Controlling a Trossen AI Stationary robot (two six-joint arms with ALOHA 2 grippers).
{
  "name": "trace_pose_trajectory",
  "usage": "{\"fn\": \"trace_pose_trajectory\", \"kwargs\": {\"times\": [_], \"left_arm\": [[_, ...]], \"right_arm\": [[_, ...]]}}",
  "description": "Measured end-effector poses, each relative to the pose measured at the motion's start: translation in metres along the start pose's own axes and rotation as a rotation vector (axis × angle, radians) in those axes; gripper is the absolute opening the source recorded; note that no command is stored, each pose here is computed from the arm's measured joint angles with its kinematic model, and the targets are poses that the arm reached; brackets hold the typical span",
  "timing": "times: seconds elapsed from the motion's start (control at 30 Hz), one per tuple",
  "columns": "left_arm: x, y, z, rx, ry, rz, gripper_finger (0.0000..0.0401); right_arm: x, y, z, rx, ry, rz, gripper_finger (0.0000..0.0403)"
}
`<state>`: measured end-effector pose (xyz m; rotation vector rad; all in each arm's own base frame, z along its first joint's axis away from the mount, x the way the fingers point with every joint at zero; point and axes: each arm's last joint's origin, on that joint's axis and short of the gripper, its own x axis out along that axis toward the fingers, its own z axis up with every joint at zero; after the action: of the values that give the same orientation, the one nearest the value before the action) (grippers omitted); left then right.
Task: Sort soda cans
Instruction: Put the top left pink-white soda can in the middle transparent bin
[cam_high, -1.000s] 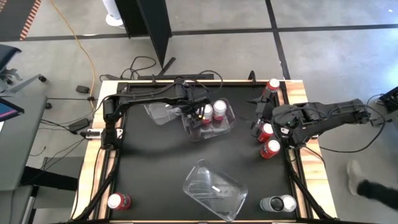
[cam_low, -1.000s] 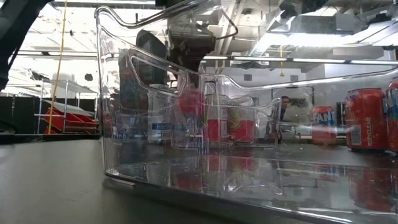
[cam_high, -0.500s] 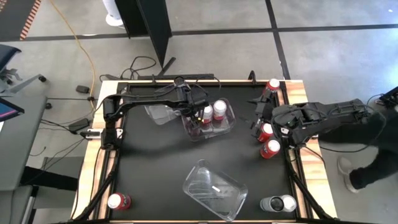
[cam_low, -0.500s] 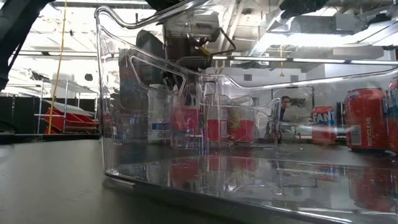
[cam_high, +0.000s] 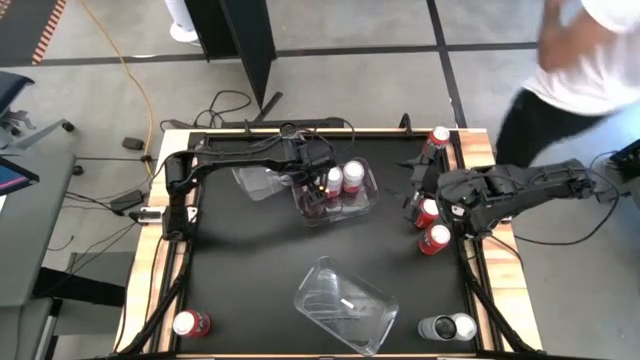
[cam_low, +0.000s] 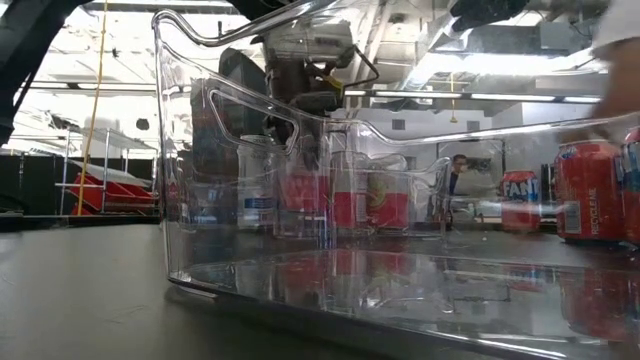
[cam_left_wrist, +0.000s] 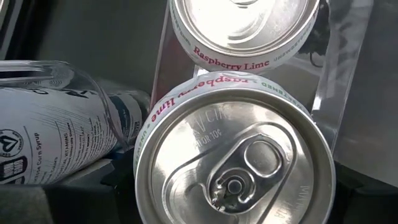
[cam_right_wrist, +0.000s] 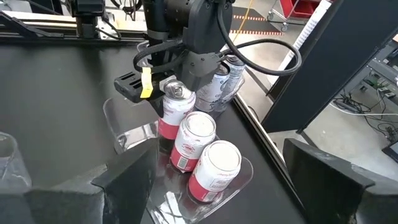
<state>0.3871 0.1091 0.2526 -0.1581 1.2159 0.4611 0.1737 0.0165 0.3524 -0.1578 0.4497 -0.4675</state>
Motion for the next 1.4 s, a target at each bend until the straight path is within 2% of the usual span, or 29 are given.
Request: {"fn": "trace_pose_trajectory", "kwargs": {"times": [0.23, 0.5, 0.8, 1.0, 1.4], "left_arm": [[0.015, 0.002, -0.008, -0.014, 0.009, 0.013, 0.0295], [0.017, 0.002, -0.007, -0.015, -0.016, 0.026, 0.0298], [0.019, 0.002, -0.004, -0.043, -0.05, 0.031, 0.0359], [0.019, 0.002, -0.004, -0.05, -0.048, 0.033, 0.0367], [-0.013, 0.003, -0.007, -0.079, -0.116, 0.012, 0.0369]], "right_arm": [[0.0, 0.0, 0.0, 0.004, 0.0, 0.0, 0.0361], [0.0, 0.0, 0.0, 0.009, 0.001, -0.001, 0.0361], [0.0, 0.0, -0.001, 0.013, 0.008, -0.001, 0.0361], [0.0, 0.0, -0.001, 0.014, 0.013, -0.002, 0.0361], [0.0, 0.0, -0.002, 0.003, 0.02, 0.002, 0.0361]]}}
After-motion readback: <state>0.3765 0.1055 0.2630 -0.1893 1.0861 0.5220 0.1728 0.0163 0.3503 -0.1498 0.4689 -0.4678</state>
